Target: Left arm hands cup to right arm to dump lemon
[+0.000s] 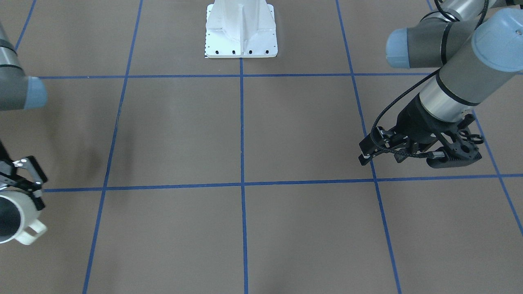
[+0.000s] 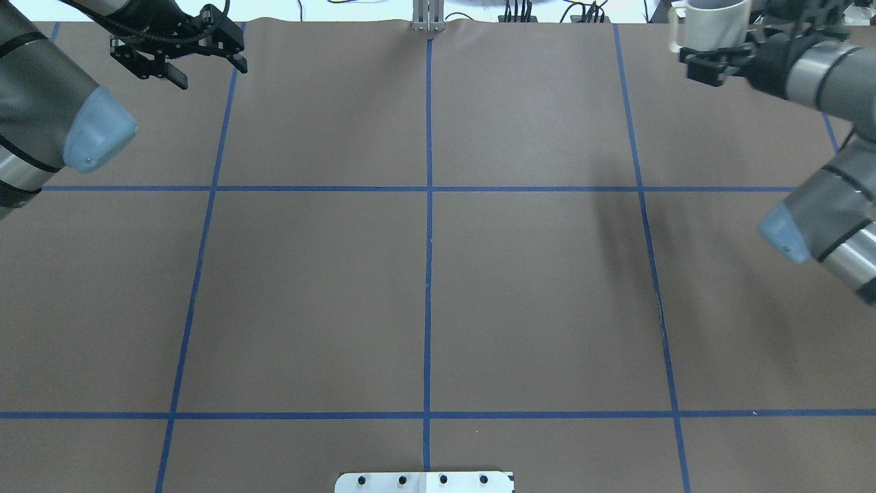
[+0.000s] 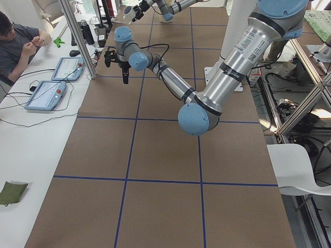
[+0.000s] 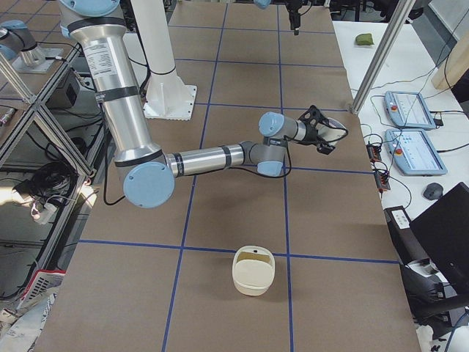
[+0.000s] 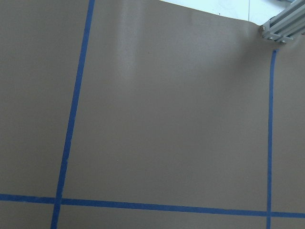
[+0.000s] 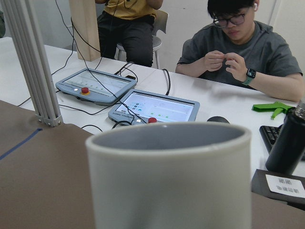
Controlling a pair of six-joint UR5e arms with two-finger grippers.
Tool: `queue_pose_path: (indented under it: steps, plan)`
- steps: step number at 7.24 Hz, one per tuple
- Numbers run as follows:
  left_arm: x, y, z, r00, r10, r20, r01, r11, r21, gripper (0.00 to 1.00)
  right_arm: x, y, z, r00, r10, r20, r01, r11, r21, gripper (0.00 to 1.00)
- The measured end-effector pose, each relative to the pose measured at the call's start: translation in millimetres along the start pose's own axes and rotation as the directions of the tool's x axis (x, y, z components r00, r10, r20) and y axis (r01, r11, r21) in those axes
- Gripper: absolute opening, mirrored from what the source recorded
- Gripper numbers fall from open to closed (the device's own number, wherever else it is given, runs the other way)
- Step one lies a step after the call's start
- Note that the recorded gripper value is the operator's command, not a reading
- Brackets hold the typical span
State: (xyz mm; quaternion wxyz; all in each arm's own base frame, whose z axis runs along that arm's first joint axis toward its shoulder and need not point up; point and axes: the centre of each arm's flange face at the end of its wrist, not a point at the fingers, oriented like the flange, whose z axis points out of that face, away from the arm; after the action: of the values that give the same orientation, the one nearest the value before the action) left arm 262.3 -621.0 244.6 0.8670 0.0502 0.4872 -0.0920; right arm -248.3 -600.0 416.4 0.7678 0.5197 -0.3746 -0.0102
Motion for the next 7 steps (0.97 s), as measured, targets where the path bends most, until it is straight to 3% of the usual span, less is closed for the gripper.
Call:
queue_pose_path:
  steps: [1, 3, 5, 7]
  plan:
    - [3.3, 0.9, -0.1, 1.0, -0.014, -0.004, 0.014, 1.0, -0.002, 1.0, -77.1, -8.5, 31.1, 0.999, -0.036, -0.03, 0.037, 0.999, 0.024, 0.3]
    - [15.2, 2.5, -3.0, 0.996, -0.09, -0.019, 0.09, 0.996, -0.004, 1.0, -212.5, -31.6, 61.1, 0.991, -0.069, -0.112, 0.077, 0.995, 0.063, 0.3]
    - [42.9, 12.3, -5.2, 0.977, -0.204, -0.069, 0.204, 0.979, -0.012, 1.0, -315.5, -58.4, 61.4, 0.979, -0.085, -0.186, 0.106, 0.989, 0.107, 0.3]
    - [79.1, 41.4, -5.1, 0.944, -0.283, -0.172, 0.278, 0.959, -0.053, 1.0, -396.1, -65.0, 48.2, 0.971, -0.103, -0.214, 0.132, 0.983, 0.125, 0.3]
